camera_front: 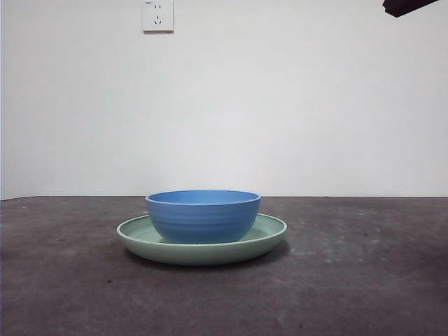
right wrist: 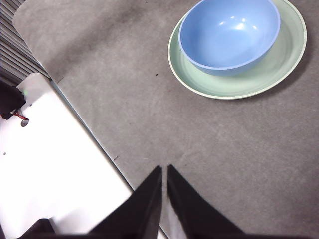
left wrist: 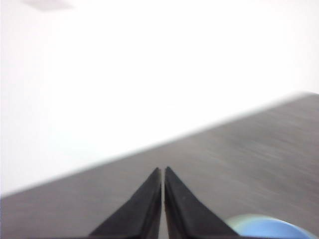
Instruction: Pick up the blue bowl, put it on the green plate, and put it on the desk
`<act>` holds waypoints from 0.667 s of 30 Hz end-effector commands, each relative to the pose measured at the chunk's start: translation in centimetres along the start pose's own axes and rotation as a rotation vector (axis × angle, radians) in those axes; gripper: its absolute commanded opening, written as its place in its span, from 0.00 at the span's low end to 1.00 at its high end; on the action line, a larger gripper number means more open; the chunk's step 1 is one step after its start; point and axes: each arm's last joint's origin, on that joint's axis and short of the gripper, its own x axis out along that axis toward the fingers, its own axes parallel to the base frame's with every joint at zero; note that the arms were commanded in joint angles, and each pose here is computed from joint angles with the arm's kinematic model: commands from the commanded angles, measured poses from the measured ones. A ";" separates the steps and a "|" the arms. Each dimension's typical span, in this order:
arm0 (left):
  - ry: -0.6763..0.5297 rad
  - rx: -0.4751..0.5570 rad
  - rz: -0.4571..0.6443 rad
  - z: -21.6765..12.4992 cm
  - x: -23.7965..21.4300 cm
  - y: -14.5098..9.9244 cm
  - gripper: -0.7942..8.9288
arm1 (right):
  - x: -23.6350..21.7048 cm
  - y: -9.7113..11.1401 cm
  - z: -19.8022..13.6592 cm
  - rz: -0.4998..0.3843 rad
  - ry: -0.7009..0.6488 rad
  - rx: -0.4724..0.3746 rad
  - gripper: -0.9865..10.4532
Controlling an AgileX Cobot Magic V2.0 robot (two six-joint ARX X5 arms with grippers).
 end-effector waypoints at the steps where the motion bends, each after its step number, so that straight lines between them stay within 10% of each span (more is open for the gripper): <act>1: -0.018 0.052 0.147 -1.3 -0.9 0.5 0.09 | 0.1 0.1 0.2 0.008 -0.007 -0.005 0.10; 20: 0.070 0.010 0.319 -16.6 -3.6 -1.4 0.09 | 0.1 0.1 0.2 0.008 -0.007 -0.006 0.10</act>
